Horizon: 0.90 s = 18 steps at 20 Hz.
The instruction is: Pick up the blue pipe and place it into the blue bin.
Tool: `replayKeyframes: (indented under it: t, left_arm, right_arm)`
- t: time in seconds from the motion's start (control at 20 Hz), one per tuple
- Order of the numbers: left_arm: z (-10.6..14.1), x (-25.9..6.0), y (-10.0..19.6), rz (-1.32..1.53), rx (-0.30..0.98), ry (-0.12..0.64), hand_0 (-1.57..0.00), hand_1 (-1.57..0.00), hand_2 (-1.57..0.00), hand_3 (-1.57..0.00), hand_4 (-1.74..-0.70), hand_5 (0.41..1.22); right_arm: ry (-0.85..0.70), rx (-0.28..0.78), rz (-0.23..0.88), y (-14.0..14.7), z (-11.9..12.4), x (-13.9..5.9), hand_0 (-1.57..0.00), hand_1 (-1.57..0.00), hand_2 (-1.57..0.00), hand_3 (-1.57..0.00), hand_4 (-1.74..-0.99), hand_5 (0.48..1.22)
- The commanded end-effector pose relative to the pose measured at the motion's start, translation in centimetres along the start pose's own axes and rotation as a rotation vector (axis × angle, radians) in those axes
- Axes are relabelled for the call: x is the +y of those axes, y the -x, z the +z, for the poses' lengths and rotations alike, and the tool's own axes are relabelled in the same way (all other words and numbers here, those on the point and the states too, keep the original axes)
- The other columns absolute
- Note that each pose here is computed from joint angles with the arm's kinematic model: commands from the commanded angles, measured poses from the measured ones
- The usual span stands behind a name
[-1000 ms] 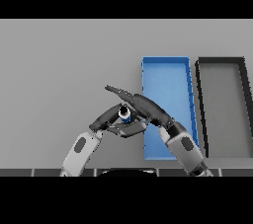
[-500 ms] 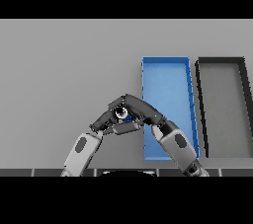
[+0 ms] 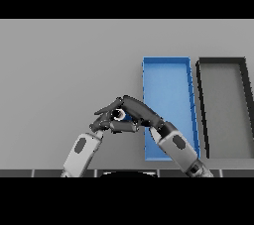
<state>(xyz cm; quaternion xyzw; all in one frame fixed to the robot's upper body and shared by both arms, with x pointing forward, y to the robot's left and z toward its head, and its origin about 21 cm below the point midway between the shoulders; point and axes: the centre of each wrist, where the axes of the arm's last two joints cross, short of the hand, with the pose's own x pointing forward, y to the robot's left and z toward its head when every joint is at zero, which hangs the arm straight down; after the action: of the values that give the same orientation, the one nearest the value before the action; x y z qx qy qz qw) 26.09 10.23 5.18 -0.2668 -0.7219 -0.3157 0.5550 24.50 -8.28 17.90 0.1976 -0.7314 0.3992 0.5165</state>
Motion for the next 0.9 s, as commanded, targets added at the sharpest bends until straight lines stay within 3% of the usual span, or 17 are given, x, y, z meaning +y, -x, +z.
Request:
replayKeyframes:
  t: [0.0, 0.05, 0.1, 0.2, 0.3, 0.35, 0.5, 0.6, 0.7, 0.85]
  left_arm:
    - [0.19, 0.04, -0.13, -0.016, 0.007, -0.007, -1.57, -1.57, -1.57, -1.42, -1.73, 1.221]
    - [0.46, 0.16, 0.19, -0.044, -0.006, -0.023, -1.57, -1.57, -1.57, -1.45, -1.72, 1.221]
    - [0.6, 0.19, -0.03, -0.071, 0.001, -0.028, -1.46, -1.34, -1.29, -1.17, -1.6, 1.221]
    - [0.91, 0.6, -0.06, -0.083, 0.017, 0.016, -0.94, -0.86, -0.83, -0.75, -1.37, 1.221]
    - [0.53, 0.64, -0.16, -0.114, 0.053, 0.054, -0.6, -0.55, -0.53, -0.48, -1.21, 1.221]
    - [0.57, 0.73, -0.24, -0.136, 0.056, 0.058, -0.48, -0.44, -0.42, -0.38, -1.14, 1.132]
    - [0.69, 0.85, -0.05, -0.127, 0.125, 0.039, -0.24, -0.22, -0.22, -0.19, -1.02, 0.848]
    - [0.26, 0.83, 0.12, -0.113, 0.134, 0.031, -0.16, -0.14, -0.14, -0.12, -0.98, 0.704]
    - [0.82, 0.96, 0.43, -0.089, 0.164, 0.018, -0.1, -0.09, -0.09, -0.08, -0.97, 0.603]
    - [0.84, 0.57, 0.51, -0.114, 0.166, 0.007, -0.05, -0.05, -0.04, -0.04, -0.95, 0.513]
  right_arm:
    - [0.019, -0.01, 0.008, 0.13, 0.1, 0.05, -1.55, -1.55, -1.55, -1.53, -1.728, 1.182]
    - [0.03, -0.004, 0.015, 0.2, 0.35, -0.04, -1.55, -1.55, -1.55, -1.54, -1.731, 1.19]
    - [0.026, -0.008, 0.032, 0.08, 0.23, 0.1, -1.56, -1.56, -1.56, -1.54, -1.733, 1.196]
    - [0.022, 0.009, 0.018, -0.01, 0.37, 0.29, -1.56, -1.56, -1.56, -1.55, -1.736, 1.205]
    - [0.026, 0.042, 0.011, -0.14, -0.06, 0.5, -1.56, -1.56, -1.56, -1.56, -1.738, 1.211]
    - [0.028, 0.044, 0.009, -0.24, -0.03, 0.76, -1.57, -1.57, -1.57, -1.56, -1.738, 1.213]
    - [0.046, 0.02, 0.025, -0.5, 0.1, 0.73, -1.57, -1.57, -1.57, -1.57, -1.74, 1.217]
    - [0.062, 0.02, 0.034, -0.3, 0.06, 0.16, -1.57, -1.57, -1.57, -1.57, -1.74, 1.218]
    - [0.045, 0.02, 0.024, -0.12, 0.14, 0.28, -1.57, -1.57, -1.57, -1.57, -1.74, 1.219]
    - [0.048, 0.001, -0.017, -0.05, -0.25, 0.78, -1.57, -1.57, -1.57, -1.57, -1.741, 1.22]
